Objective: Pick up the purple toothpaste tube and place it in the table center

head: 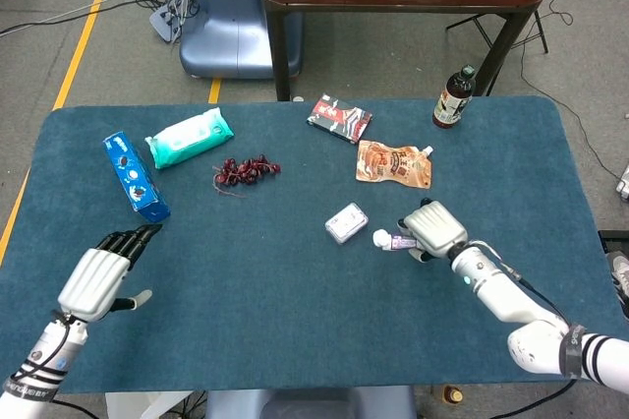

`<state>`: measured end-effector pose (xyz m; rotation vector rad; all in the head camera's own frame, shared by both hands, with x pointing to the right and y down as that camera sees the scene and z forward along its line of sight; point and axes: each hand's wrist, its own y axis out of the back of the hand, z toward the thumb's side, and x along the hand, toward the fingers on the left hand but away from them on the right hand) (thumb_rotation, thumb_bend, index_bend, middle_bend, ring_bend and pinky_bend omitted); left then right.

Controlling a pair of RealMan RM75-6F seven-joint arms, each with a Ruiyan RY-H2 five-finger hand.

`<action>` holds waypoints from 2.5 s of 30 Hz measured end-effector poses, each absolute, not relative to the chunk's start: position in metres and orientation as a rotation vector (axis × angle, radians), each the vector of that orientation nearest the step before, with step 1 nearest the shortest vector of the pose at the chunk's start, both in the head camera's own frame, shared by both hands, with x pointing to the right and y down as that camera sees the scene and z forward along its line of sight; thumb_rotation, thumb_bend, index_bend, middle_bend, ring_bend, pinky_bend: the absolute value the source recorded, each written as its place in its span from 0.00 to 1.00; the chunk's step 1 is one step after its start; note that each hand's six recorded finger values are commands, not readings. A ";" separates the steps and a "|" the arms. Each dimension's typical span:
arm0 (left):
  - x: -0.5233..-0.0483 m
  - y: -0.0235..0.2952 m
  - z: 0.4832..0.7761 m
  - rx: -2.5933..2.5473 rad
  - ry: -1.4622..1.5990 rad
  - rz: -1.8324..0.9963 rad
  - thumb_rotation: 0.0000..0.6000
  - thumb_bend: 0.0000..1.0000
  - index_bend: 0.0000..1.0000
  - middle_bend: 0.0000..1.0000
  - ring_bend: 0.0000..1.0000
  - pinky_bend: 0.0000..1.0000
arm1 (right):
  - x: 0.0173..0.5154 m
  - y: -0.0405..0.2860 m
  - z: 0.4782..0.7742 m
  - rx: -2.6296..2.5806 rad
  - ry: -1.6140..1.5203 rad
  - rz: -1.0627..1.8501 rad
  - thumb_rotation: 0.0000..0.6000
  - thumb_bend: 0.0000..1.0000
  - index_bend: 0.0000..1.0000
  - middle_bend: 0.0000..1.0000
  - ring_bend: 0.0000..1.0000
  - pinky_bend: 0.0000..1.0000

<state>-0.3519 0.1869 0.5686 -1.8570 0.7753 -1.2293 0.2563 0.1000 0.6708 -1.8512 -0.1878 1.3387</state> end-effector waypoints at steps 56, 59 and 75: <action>-0.191 0.165 0.612 -2.059 0.159 -0.956 1.00 0.34 0.00 0.77 0.82 0.84 | 0.063 0.083 0.646 -1.956 0.204 1.209 1.00 0.80 0.96 0.85 0.72 0.29; -0.196 0.168 0.615 -2.058 0.155 -0.972 1.00 0.34 0.00 0.77 0.82 0.84 | 0.064 0.080 0.645 -1.960 0.183 1.211 1.00 0.80 0.97 0.85 0.72 0.29; -0.206 0.173 0.624 -2.067 0.170 -1.009 1.00 0.34 0.00 0.76 0.82 0.84 | 0.066 0.069 0.638 -2.017 0.049 1.183 1.00 0.80 0.97 0.86 0.74 0.29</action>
